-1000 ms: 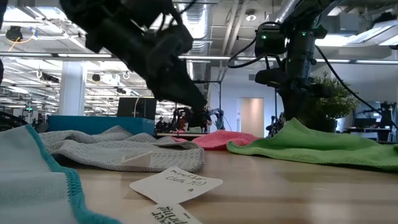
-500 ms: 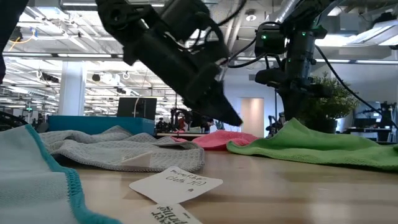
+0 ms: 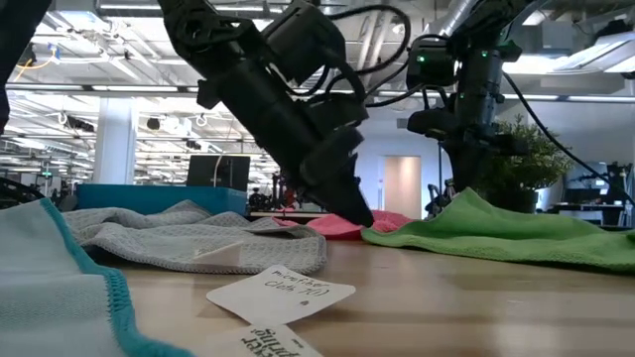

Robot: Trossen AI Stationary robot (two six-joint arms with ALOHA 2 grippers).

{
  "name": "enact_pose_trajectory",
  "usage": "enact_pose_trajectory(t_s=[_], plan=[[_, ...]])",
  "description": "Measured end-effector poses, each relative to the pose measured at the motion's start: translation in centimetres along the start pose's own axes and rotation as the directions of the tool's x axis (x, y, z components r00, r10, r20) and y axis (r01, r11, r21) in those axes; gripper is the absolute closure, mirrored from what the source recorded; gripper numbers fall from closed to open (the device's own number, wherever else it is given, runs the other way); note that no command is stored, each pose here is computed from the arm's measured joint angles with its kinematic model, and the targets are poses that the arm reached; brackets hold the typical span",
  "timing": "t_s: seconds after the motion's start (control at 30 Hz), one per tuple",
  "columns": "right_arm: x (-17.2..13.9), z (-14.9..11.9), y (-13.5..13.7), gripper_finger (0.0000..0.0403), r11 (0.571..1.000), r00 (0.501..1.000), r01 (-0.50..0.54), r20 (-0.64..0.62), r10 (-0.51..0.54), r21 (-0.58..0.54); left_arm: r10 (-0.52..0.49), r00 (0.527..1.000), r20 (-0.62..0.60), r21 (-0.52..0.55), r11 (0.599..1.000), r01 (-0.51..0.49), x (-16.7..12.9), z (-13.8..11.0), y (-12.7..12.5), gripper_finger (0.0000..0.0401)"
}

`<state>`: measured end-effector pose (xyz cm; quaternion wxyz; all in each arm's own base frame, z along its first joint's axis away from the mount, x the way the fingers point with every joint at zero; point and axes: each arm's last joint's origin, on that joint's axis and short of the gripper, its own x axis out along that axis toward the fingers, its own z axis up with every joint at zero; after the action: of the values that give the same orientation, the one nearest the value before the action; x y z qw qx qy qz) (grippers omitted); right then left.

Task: Fold microfiber towels
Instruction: Fold the green cloth

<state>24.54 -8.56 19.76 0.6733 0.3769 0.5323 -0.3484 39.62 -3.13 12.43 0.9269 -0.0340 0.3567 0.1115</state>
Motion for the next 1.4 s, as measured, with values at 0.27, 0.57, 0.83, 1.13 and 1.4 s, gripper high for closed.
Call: enact_pose_trajectory(t_s=[0.27,0.57,0.83,1.13,1.4], plan=[[0.0,0.0,0.0,0.0394,1.0,1.0,-0.004,0.004,0.004,-0.015,0.015,1.0,-0.012,-0.063,0.998,-0.015,0.2,-0.3,0.0,0.0264],[0.0,0.0,0.0,0.0393,1.0,1.0,-0.004,0.005,0.004,-0.015,-0.015,1.0,0.0,-0.088,0.996,0.014,1.4,-0.8,-0.3,0.0264],[0.0,0.1,0.0,0.0393,1.0,1.0,-0.005,0.005,0.005,-0.015,-0.02,1.0,0.0,-0.102,0.995,0.02,1.8,-1.1,-0.4,0.0274],[0.0,0.0,0.0,0.0393,1.0,1.0,0.0,-0.001,0.0,-0.023,-0.068,0.996,-0.056,-0.205,0.977,0.055,1.9,-0.8,0.2,0.0391],[-0.1,-0.2,-0.2,0.04,0.995,1.0,0.016,-0.018,-0.018,-0.103,-0.133,0.981,-0.143,-0.196,0.975,0.104,0.9,1.2,0.9,0.0399]])
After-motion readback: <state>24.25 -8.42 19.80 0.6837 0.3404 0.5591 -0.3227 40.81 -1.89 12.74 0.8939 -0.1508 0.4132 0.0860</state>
